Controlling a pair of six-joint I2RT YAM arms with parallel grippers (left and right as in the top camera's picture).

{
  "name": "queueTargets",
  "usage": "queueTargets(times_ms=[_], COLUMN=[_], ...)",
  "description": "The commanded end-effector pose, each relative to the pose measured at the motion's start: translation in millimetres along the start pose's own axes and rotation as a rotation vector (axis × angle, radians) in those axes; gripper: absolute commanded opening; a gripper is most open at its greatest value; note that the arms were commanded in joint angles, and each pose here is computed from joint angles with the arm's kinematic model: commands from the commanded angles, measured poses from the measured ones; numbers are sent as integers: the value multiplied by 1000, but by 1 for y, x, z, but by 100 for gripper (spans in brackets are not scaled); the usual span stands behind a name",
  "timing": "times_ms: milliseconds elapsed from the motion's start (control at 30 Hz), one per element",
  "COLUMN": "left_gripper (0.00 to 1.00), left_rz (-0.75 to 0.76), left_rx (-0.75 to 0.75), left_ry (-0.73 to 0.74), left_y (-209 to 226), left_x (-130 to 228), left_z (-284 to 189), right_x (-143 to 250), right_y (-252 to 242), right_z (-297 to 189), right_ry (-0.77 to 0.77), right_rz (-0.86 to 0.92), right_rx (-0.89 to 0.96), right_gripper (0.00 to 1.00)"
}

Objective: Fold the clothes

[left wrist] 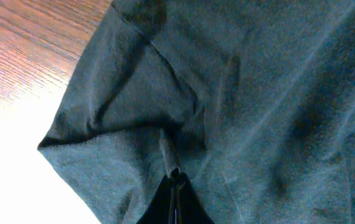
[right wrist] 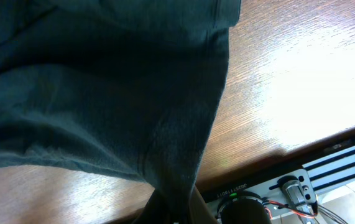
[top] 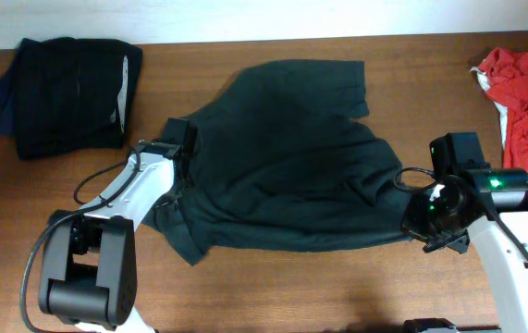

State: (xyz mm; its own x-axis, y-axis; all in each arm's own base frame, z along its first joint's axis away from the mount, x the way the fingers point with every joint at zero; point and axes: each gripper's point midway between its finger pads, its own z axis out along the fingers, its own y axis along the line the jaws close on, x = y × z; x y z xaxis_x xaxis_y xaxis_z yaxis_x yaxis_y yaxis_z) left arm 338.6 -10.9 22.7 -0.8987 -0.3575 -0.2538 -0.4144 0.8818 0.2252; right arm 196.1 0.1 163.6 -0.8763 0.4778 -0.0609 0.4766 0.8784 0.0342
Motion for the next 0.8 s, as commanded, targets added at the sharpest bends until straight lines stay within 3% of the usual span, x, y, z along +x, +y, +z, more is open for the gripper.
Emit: queueTargets(times_ms=[0,67,167,233,333,433,600,700,767], left_gripper=[1,0,1,1,1,0,1,1,1], left_rz=[-6,-3,-38,-99,-156,-280,-513,-572,-568], left_rx=[5,-6,48,146,279,382,445,478,471], left_ry=[1,4,-78,-222,-435,-706,-1047,-1125,-1117], left_y=[-2,3,15,39,83,153,264,297,294], left_x=[-3,-6,-36,-58,-59,-36,25,53,48], left_z=[1,-13,-88,-180,-286,-385,-477,-502,-501], right_x=[1,0,-4,-7,-13,-14,-15,-11,-12], right_y=[-2,-2,0,1,5,5,27,25,24], right_z=[-1,-1,-5,-23,-62,-126,-226,-269,-288], right_ry=[-4,-5,-26,-52,-116,-236,-516,-654,-723], right_rz=[10,10,10,10,-14,-50,-125,-131,-119], right_rx=[1,0,-7,-21,-55,-113,-355,-420,-448], right_gripper=[5,4,4,4,4,4,4,4,4])
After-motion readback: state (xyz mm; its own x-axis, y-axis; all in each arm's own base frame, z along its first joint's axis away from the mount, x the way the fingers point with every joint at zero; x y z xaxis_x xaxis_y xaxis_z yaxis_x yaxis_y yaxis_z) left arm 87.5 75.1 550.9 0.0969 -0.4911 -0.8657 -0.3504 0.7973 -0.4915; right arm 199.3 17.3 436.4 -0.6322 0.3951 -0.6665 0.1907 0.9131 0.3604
